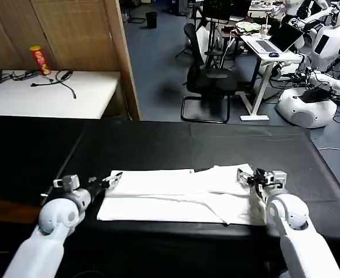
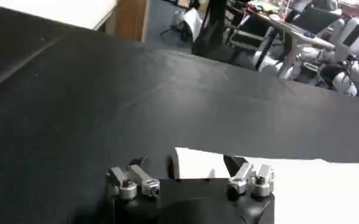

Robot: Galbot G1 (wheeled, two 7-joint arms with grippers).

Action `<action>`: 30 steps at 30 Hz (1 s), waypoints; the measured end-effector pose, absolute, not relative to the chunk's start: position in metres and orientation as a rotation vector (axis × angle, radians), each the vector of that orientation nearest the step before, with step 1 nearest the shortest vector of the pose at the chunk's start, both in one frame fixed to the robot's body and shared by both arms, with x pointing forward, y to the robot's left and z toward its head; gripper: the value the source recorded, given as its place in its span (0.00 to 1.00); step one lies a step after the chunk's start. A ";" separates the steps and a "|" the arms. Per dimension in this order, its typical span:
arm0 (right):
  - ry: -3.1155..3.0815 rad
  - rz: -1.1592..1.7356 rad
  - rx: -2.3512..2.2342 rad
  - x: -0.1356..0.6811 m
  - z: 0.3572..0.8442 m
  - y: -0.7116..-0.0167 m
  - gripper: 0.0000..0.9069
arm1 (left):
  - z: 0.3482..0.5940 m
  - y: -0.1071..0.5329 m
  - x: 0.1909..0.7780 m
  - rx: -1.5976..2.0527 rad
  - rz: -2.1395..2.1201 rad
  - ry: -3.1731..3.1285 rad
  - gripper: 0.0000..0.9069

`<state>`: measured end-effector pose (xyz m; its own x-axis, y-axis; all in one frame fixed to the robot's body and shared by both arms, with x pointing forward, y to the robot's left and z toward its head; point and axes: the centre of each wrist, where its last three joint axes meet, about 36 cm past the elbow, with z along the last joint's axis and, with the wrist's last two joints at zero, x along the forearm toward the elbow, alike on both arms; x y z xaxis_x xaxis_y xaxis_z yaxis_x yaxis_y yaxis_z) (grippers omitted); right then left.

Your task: Fold and organize the clothes.

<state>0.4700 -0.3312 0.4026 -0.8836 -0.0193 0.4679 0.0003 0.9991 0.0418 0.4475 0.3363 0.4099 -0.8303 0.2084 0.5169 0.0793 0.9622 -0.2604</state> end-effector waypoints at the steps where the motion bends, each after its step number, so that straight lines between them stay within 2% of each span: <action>1: -2.657 -0.057 0.013 0.471 0.402 -0.330 0.09 | 0.409 0.337 0.448 -0.203 0.309 -2.543 0.00; 8: -2.705 -0.049 -0.022 0.474 0.400 -0.321 0.05 | 0.408 0.332 0.448 -0.233 0.255 -2.572 0.00; 15: -2.745 -0.051 -0.069 0.481 0.394 -0.308 0.06 | 0.403 0.324 0.460 -0.233 0.115 -2.654 0.00; 16: -2.744 -0.062 -0.065 0.481 0.393 -0.305 0.97 | 0.402 0.324 0.464 -0.234 0.083 -2.667 0.00; 17: -2.741 -0.075 -0.058 0.481 0.392 -0.303 0.97 | 0.402 0.324 0.467 -0.237 0.058 -2.679 0.39; 18: -2.736 -0.084 -0.045 0.480 0.392 -0.302 0.97 | 0.401 0.324 0.470 -0.236 0.042 -2.688 0.97; 30: -2.779 -0.064 0.057 0.429 0.419 -0.330 0.97 | 0.412 0.343 0.467 -0.230 -0.016 -2.762 0.97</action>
